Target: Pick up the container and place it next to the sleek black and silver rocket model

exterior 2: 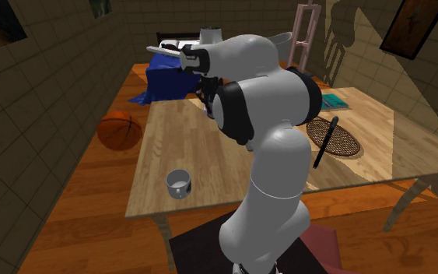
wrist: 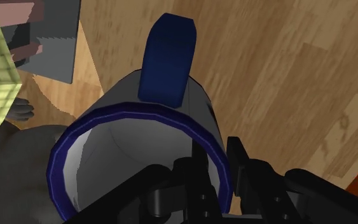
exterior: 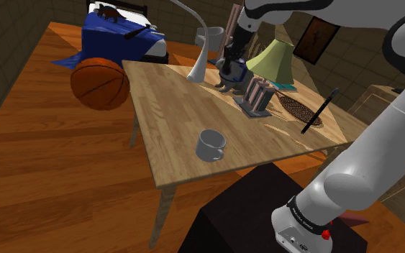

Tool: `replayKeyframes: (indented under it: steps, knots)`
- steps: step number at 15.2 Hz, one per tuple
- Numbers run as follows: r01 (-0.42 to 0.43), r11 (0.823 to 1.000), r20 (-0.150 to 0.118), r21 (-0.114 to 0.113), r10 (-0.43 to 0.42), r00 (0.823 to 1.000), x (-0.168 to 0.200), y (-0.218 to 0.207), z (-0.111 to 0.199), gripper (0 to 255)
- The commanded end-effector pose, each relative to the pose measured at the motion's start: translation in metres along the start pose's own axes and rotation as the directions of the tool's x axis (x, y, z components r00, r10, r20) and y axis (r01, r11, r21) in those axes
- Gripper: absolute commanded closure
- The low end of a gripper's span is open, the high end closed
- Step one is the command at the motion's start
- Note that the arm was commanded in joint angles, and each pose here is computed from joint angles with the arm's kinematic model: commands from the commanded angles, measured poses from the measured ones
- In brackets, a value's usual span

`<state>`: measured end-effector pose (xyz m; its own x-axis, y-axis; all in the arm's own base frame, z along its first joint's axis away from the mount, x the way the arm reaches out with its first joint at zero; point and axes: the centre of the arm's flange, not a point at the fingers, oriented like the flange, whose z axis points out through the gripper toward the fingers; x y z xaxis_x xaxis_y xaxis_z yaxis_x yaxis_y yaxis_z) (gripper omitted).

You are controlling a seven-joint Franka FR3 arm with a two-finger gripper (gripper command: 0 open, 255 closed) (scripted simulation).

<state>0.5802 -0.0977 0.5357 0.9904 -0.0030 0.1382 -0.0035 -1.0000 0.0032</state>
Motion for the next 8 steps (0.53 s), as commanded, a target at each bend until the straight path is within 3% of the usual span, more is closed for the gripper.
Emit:
replayKeyframes:
  steps: [1, 8]
  knots:
    - [0.000, 1.000, 0.000, 0.000, 0.000, 1.000, 0.003, 0.000, -0.011, 255]
    - [0.000, 1.000, 0.000, 0.000, 0.000, 1.000, 0.008, 0.000, -0.048, 255]
